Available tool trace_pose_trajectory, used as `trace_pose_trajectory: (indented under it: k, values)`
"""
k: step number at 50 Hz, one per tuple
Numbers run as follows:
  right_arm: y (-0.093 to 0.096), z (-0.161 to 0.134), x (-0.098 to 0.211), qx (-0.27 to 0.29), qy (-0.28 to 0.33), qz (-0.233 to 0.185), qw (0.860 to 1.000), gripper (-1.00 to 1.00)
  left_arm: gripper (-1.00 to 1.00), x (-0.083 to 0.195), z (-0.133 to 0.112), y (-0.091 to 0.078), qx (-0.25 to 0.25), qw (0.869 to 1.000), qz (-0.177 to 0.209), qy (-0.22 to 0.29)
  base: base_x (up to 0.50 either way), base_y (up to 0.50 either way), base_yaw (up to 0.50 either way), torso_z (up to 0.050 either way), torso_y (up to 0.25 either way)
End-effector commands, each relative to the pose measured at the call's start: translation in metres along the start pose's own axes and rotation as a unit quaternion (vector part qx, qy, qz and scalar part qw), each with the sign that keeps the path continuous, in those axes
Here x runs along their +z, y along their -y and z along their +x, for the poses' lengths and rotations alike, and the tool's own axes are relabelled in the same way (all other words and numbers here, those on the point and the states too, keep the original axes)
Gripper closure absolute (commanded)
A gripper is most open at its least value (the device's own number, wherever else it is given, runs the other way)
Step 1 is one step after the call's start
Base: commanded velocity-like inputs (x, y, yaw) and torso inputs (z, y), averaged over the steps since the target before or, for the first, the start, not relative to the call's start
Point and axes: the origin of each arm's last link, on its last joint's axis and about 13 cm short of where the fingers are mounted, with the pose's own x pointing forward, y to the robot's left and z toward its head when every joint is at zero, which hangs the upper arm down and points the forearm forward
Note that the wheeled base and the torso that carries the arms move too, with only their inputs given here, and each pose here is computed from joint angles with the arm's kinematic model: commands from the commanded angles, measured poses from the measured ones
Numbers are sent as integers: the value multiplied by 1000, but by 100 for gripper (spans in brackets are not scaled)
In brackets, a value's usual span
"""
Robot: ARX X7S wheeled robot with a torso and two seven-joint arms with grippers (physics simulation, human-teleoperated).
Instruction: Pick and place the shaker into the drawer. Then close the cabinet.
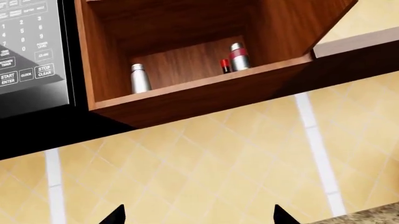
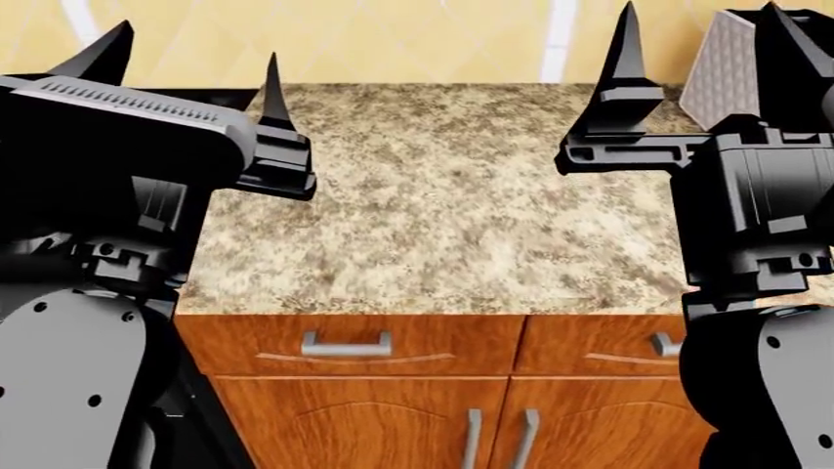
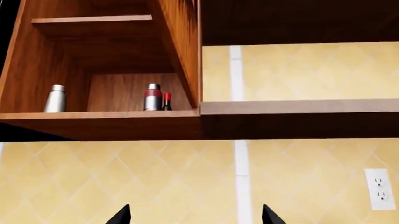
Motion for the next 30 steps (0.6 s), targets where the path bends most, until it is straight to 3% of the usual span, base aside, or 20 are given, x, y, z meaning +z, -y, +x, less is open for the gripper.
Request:
trace_pose_trajectory:
  k: [1, 4, 30]
  values:
    - [0, -1, -1, 1, -1, 2, 1000, -100, -100, 0, 0, -1, 2, 1000, -1, 1, 129, 31, 0, 50, 0]
    - [0, -1, -1, 0, -1, 1, 1000, -100, -100, 0, -1, -1, 3, 1000, -1, 0, 128, 31, 0, 50, 0]
    - [-1, 2, 2, 2, 3, 3, 1000, -100, -100, 7, 8, 2, 3, 1000, -18, 13, 117, 130, 0, 0, 0]
